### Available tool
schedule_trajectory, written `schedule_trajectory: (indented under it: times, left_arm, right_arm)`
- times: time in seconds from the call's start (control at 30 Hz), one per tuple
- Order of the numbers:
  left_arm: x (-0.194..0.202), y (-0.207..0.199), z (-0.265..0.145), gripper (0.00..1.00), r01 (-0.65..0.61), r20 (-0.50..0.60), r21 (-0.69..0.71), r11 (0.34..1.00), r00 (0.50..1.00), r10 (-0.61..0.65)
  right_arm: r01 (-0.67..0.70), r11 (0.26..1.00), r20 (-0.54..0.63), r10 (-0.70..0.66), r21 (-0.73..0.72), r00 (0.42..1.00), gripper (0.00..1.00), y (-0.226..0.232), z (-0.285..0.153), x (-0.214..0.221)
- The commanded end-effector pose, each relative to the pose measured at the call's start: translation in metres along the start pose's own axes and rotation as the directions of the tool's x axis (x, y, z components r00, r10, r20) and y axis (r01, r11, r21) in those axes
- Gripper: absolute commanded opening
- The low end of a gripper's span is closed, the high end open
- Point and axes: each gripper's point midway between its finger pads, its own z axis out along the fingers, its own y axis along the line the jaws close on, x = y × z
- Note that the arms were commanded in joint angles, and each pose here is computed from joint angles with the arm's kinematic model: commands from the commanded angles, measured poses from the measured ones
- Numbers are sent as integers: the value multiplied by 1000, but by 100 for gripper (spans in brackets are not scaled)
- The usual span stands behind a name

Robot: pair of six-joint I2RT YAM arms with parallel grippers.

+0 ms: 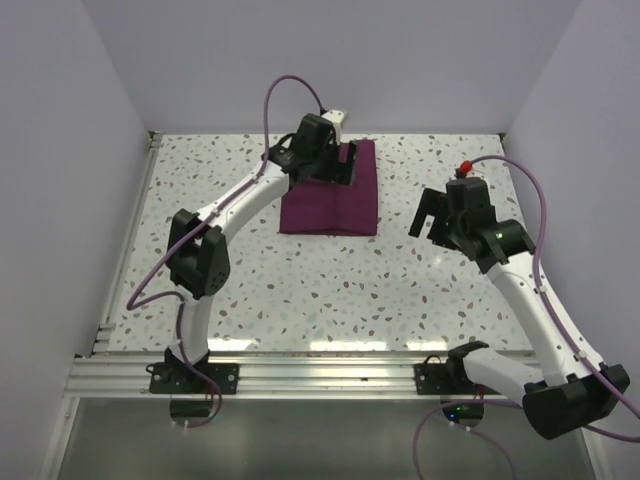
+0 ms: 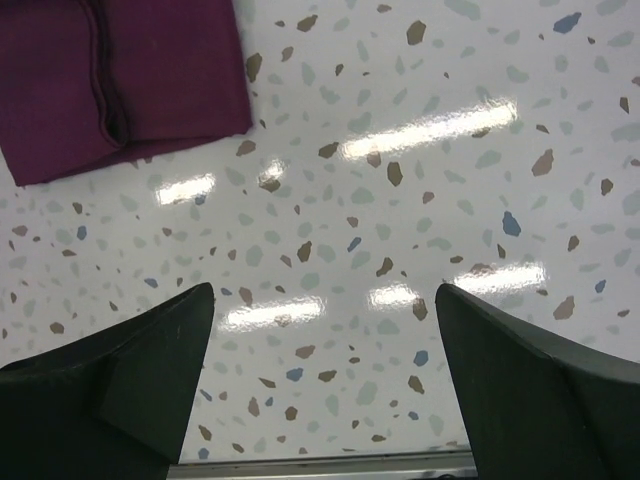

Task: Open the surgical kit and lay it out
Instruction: Open the surgical kit at the center of the board.

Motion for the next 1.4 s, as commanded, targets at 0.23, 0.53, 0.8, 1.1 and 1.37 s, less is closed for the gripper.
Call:
schedule_trajectory:
  times: [0.23,0.53,0.8,1.1,1.37]
  left_arm:
    - [68,40,24,100,-97,-140,-240,966,988,65]
    - [119,32,42,92,-123,-240,-188,974,968,76]
    - [138,26,58,85,-150,-301,-172,974,949,93]
    - [137,27,62,69,-231,-309,-256,939,940,147]
    - [124,41,58,47,-262,-307,-341,903,939,157]
  right_arm:
    - [-33,995,-18,35,97,999,96,-24,-10,15]
    - [5,991,-41,0,134,999,96,-26,-3,12]
    - [27,991,-68,-18,132,998,95,-18,11,9]
    - [57,990,-95,-45,127,994,95,-13,18,7]
    - [106,985,-103,-92,138,990,95,-17,18,6]
